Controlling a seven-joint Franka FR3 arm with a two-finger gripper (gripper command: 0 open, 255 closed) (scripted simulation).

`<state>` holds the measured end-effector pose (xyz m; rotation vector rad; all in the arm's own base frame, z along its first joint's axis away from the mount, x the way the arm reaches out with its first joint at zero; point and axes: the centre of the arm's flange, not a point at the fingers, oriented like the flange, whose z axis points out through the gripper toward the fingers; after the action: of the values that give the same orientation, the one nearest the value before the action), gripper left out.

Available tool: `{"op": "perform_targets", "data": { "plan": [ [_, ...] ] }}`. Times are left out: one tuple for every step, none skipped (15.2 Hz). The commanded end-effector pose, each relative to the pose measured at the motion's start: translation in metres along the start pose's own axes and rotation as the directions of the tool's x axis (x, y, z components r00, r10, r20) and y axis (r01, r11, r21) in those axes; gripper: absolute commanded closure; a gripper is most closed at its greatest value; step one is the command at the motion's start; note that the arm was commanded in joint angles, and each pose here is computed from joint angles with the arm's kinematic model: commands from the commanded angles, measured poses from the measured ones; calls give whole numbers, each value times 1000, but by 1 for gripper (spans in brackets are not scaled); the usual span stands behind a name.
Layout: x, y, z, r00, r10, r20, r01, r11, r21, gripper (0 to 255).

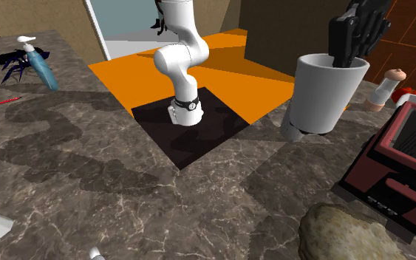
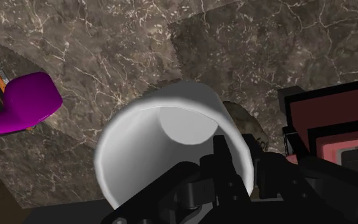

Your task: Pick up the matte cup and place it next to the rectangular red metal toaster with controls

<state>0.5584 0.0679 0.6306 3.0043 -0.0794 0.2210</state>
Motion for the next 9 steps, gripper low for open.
{"op": "perform_targets", "data": {
  "plan": [
    [-2,-4,9,1000,1,0,-1,1000,0,255],
    [-3,-5,14,1000,1,0,-1,1000,0,255],
    [-4,-6,19,1000,1,0,-1,1000,0,255],
    [-5,-6,24,1000,1,0,-1,1000,0,255],
    [-5,-7,30,1000,1,0,-1,1000,0,255],
    [-6,-8,35,1000,1,0,-1,1000,0,255],
    [-7,-8,40,1000,1,0,-1,1000,0,255],
    [-8,-9,45,1000,1,0,-1,1000,0,255],
    [-8,-10,50,1000,1,0,-1,1000,0,255]
  ]
}}
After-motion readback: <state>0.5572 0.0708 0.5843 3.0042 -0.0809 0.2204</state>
